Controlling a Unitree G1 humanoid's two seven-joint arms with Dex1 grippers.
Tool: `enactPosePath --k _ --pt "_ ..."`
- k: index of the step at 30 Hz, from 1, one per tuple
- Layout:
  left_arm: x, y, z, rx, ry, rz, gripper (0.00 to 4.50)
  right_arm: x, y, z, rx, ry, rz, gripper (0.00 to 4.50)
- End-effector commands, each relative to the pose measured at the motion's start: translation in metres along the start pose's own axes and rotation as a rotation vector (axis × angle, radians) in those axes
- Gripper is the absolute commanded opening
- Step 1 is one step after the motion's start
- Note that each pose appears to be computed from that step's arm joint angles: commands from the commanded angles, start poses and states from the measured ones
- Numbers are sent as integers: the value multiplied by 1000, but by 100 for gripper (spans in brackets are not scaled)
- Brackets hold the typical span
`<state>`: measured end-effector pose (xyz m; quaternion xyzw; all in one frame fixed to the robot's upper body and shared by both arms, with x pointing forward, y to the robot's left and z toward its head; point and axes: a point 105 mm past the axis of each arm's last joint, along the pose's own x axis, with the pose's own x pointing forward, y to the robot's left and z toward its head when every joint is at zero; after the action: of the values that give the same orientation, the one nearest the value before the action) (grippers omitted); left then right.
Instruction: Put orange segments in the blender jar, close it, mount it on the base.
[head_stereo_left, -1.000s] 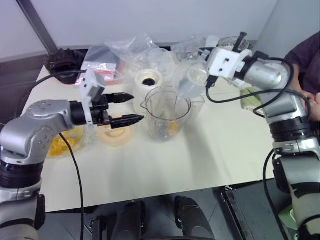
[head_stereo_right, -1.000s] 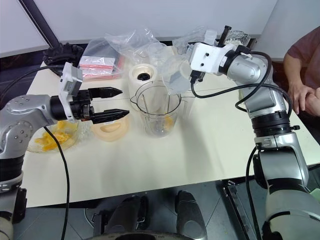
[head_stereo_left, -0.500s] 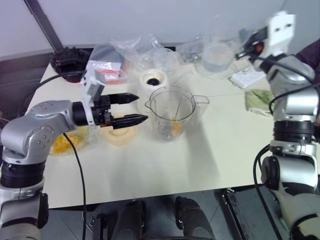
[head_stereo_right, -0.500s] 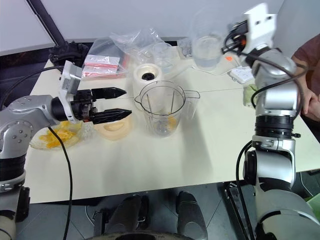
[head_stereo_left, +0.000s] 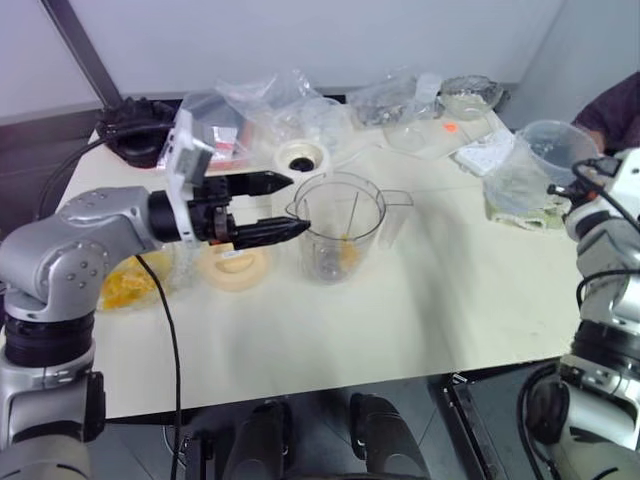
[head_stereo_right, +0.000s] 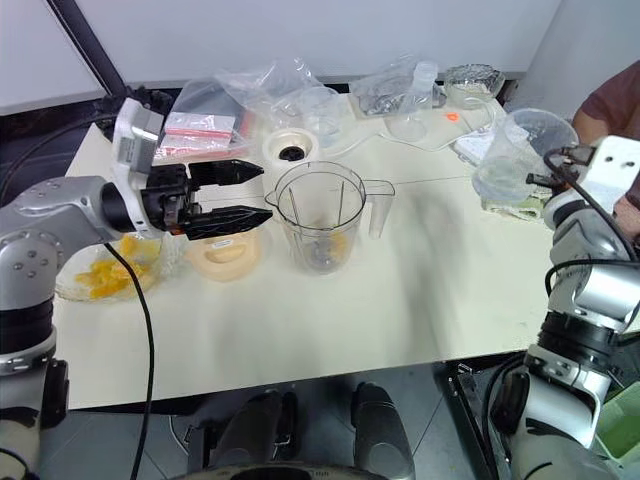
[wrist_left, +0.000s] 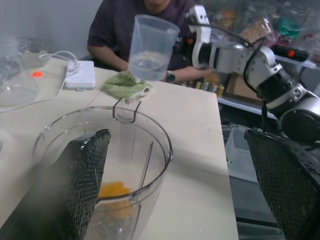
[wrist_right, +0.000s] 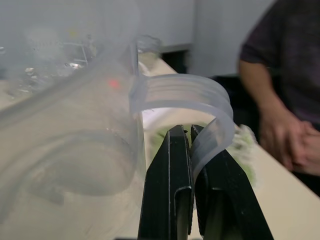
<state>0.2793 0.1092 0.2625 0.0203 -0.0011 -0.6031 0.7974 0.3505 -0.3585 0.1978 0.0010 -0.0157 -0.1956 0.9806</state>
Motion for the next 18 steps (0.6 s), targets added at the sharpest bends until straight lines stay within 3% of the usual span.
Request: enactPosePath --k 1,10,18 --pt "-1 -1 7 32 -4 -14 450 -2 -8 -5 -35 -61 -70 3" --pt "-1 -4 -1 29 53 -31 450 5 -17 -63 -41 -14 -151 3" --pt "-8 -2 -15 43 131 -20 450 10 -12 -76 -30 -8 -152 3"
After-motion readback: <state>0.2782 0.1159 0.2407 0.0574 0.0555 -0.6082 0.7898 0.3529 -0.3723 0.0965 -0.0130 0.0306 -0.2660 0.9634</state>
